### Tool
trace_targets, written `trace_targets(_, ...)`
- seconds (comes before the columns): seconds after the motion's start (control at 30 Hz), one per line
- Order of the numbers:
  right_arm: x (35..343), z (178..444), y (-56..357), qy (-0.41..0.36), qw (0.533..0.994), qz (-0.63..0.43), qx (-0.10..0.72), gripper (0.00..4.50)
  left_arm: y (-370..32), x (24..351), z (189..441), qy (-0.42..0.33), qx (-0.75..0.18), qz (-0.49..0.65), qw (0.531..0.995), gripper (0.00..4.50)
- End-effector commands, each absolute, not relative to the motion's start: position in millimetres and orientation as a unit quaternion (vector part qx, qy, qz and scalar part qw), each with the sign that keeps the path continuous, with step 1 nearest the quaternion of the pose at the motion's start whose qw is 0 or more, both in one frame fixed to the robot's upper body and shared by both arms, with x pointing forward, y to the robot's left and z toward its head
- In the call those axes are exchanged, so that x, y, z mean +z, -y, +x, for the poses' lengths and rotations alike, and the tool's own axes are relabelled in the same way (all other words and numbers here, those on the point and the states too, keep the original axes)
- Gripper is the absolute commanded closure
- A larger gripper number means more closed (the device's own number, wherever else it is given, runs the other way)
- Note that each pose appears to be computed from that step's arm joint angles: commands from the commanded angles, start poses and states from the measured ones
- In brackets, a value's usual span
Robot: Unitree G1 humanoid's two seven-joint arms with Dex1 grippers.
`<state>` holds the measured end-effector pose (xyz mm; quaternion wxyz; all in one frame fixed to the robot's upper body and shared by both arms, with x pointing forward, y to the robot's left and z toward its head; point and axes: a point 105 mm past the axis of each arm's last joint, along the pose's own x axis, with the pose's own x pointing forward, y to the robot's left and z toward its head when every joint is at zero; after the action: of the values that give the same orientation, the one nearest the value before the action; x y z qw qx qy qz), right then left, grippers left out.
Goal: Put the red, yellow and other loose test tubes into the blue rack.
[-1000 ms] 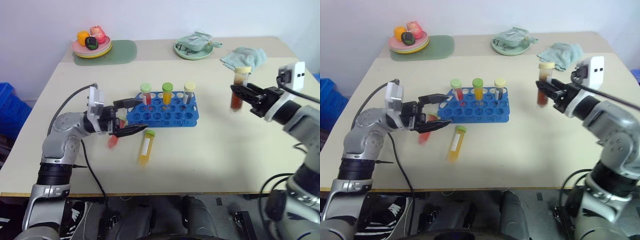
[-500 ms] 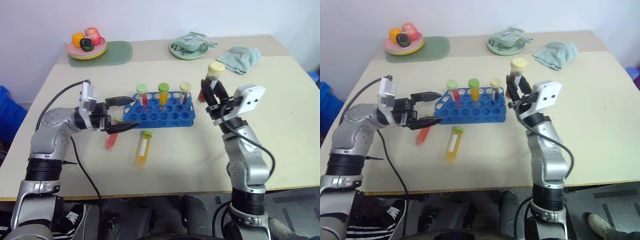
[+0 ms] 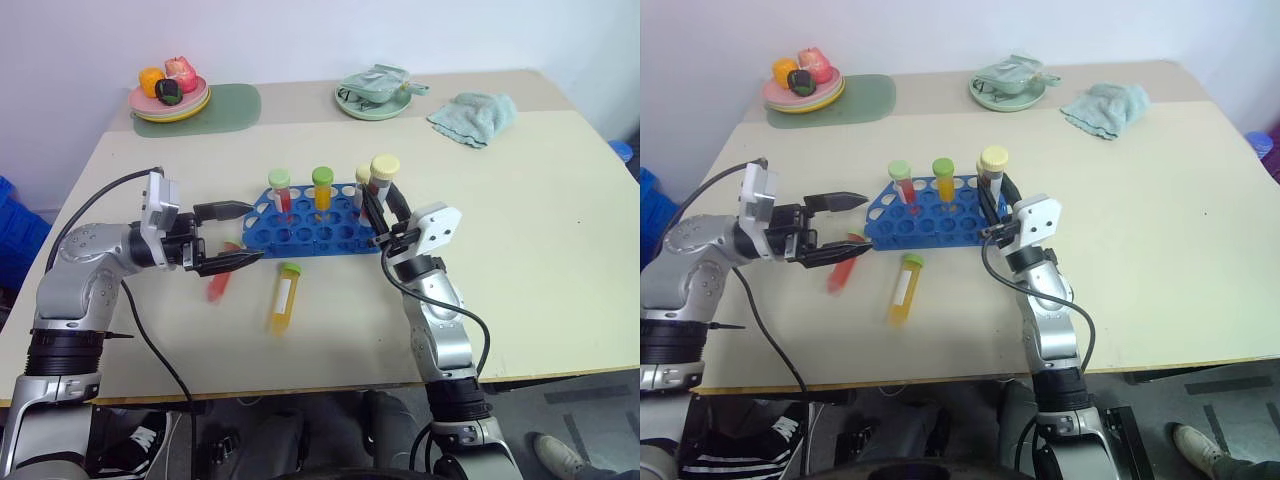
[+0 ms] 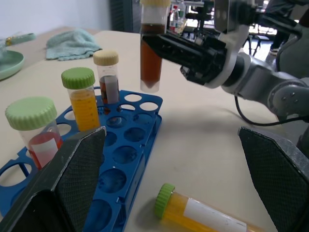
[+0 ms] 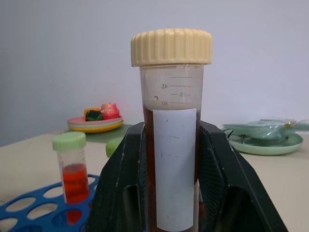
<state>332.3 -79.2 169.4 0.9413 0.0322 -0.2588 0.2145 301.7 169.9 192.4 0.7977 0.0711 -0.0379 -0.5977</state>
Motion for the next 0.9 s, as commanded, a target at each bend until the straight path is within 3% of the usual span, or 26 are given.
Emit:
trace_targets(0.03,173,329,72,0.283,0.933,0.028,0.219,3.51,-175,207,297,0.058,-0.593,0.087,0.798,0.00)
trace_targets(0.9,155,336,84,0.267,0.944,0.007,0.195,3.51,-177,204,293,0.049,-0.597,0.084,0.797,0.00)
